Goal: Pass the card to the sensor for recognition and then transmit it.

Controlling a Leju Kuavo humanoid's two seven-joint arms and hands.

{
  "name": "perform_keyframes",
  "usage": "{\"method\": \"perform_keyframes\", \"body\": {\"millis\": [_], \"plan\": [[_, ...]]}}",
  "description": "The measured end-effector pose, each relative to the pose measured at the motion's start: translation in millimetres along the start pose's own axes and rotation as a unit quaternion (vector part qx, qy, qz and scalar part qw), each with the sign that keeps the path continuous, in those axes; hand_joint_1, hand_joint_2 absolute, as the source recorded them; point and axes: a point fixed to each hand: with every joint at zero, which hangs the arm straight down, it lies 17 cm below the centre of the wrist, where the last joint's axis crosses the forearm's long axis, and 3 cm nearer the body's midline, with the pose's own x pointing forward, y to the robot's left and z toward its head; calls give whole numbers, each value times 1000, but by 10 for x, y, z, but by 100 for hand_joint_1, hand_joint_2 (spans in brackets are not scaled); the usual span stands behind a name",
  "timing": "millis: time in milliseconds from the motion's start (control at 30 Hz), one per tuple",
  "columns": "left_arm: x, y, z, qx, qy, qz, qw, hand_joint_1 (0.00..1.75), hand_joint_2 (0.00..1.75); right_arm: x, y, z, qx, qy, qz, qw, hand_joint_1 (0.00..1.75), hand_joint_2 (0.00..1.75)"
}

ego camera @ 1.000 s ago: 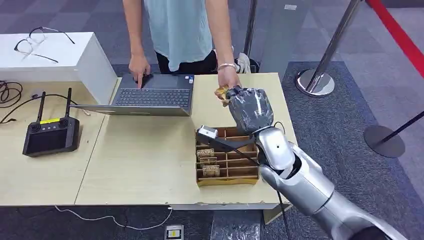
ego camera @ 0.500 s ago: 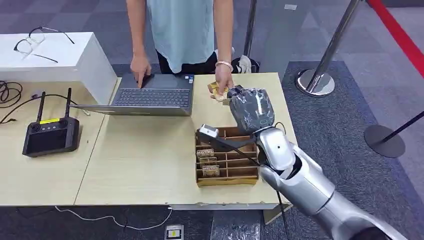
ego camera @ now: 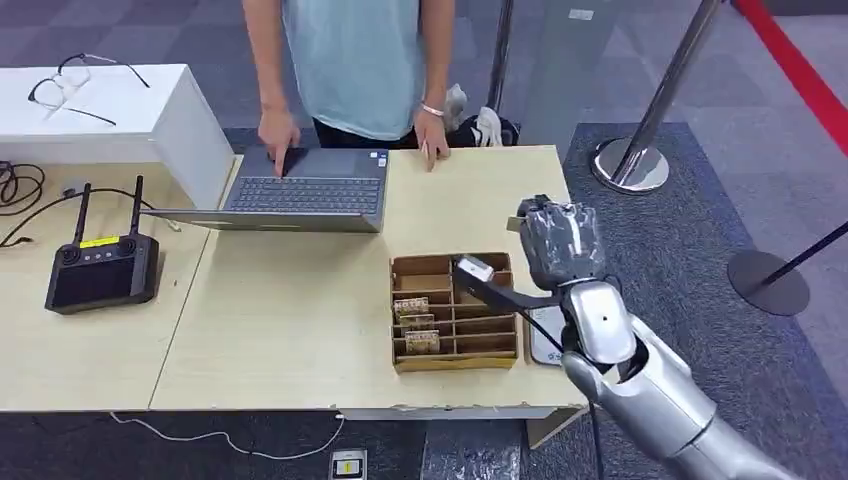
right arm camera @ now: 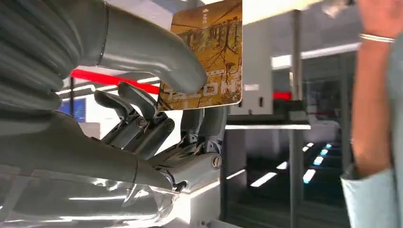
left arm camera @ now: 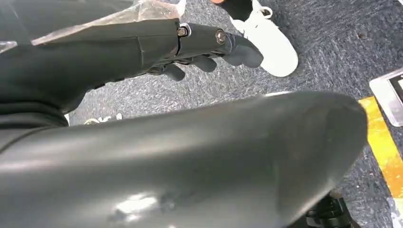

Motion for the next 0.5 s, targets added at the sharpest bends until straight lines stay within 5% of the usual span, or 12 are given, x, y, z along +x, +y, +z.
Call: {"method": "perform_keyframes", "body": {"millis": [500], "plan": [[-1,18,-3,5,-1,5,1000,0,0,-458,176,437,34,33,46,998,175,175]]}}
